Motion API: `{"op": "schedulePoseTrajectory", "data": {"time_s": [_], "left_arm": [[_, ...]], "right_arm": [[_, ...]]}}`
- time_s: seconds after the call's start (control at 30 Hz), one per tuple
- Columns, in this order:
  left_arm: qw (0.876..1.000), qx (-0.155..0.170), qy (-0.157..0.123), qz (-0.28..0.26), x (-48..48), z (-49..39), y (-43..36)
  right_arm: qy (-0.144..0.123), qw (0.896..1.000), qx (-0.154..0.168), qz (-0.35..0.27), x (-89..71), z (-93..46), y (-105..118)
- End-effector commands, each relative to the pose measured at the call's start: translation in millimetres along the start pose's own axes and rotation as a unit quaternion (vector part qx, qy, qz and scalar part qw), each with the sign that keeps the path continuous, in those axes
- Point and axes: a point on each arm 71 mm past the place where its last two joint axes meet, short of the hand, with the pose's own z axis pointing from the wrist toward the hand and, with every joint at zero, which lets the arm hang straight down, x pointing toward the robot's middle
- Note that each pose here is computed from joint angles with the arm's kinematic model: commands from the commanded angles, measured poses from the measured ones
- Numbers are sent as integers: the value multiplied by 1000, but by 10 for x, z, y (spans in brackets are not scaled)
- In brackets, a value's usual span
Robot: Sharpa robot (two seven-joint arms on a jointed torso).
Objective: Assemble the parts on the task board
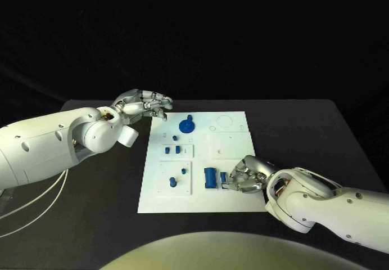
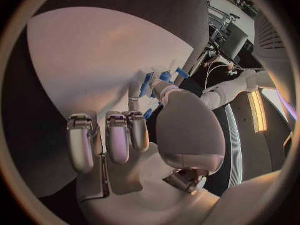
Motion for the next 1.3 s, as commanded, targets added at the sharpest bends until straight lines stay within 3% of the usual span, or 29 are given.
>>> {"op": "schedulePoseTrajectory", "data": {"time_s": [0.03,0.17,0.27,0.4,0.53,0.73,0.8,0.9,0.97,1.17,1.2,1.3], "left_arm": [[1000,2,7,-5,22,6,-8],[1000,4,7,-4,21,6,-9],[1000,8,6,-6,23,10,-12],[1000,18,0,-11,22,12,-9],[999,34,-17,-24,20,20,20],[995,61,-58,-50,-2,64,110],[994,65,-68,-56,-15,88,135],[990,74,-97,-72,-57,157,223],[988,77,-115,-73,-77,209,287],[982,83,-151,-72,-98,347,441],[990,53,-114,-65,-32,351,465],[990,54,-116,-64,-20,349,463]], "right_arm": [[5,1000,-6,-9,10,6,2],[-10,1000,-21,7,-25,-9,11],[-26,997,-55,39,-94,-26,44],[-55,987,-121,89,-250,-14,99],[-82,970,-167,157,-525,123,69],[-114,942,-161,272,-989,515,-139],[-120,934,-156,297,-1072,608,-192],[-143,917,-149,341,-1282,859,-334],[-157,912,-146,350,-1383,976,-413],[-179,904,-151,359,-1538,1164,-518],[-191,922,-116,315,-1510,1149,-515],[-192,921,-117,318,-1501,1141,-501]]}}
